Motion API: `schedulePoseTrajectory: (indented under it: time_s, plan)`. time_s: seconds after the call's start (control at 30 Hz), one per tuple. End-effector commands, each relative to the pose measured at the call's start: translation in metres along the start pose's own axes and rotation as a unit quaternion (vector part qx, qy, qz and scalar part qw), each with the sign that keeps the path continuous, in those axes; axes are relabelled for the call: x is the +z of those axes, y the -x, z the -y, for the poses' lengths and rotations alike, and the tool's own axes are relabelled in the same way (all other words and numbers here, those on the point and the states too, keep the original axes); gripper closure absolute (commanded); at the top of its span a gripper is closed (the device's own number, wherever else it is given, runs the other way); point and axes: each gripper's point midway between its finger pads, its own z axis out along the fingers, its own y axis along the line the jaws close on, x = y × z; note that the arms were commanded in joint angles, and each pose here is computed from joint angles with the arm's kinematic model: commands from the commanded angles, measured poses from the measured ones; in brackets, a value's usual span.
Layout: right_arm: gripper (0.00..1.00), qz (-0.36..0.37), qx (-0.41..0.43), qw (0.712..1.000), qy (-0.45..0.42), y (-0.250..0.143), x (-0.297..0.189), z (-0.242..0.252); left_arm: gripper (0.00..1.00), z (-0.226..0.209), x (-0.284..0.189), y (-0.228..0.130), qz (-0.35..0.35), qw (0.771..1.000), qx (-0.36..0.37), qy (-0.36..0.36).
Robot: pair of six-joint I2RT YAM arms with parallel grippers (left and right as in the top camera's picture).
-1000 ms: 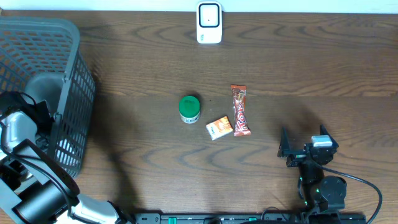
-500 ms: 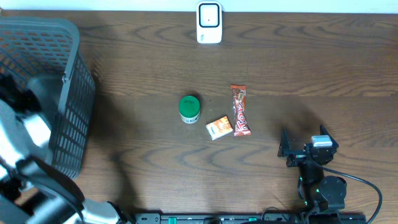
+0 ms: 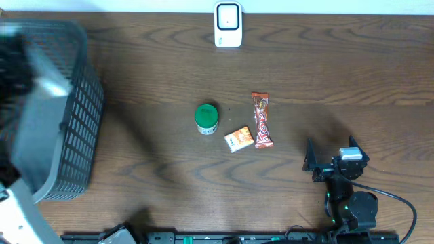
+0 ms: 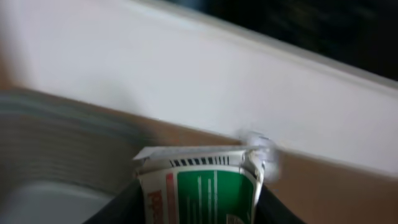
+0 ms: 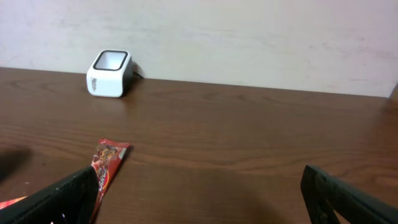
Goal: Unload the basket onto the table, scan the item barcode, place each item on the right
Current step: 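Carry the Panadol box with the left gripper and set it below the snacks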
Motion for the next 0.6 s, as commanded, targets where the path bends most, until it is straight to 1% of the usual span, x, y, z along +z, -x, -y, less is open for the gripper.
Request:
schedulePoseTrajectory:
  time_s: [0.0,0.13,0.2,0.3,0.37,0.5,0.53,0.57]
  plan:
    - [0.01,0.0,0.009,1.0,-0.007,0.0,0.0,0.003,0.62,0.073,0.031,-0.057,-0.121,0.978,-0.031,-0.168]
    - [0.01,0.001,0.009,1.0,-0.007,0.0,0.0,0.003,0.62,0.134,0.051,-0.123,-0.231,0.938,0.006,-0.258]
    - [0.01,0.001,0.009,1.0,-0.007,0.0,0.0,0.003,0.61,0.161,0.059,-0.154,-0.275,0.914,0.033,-0.298]
    - [0.01,0.001,0.009,1.0,-0.007,0.0,0.0,0.003,0.61,0.196,0.068,-0.203,-0.33,0.869,0.097,-0.355]
    - [0.01,0.001,0.009,1.0,-0.007,0.0,0.0,0.003,0.61,0.208,0.078,-0.238,-0.369,0.844,0.14,-0.363]
    - [0.01,0.001,0.009,1.0,-0.007,0.0,0.0,0.003,0.61,0.208,0.102,-0.299,-0.433,0.811,0.23,-0.319]
    - [0.01,0.0,0.009,1.0,-0.007,0.0,0.0,0.003,0.6,0.209,0.106,-0.314,-0.446,0.8,0.25,-0.314]
    - [0.01,0.0,0.009,1.0,-0.007,0.0,0.0,0.003,0.6,0.211,0.109,-0.33,-0.459,0.783,0.276,-0.316]
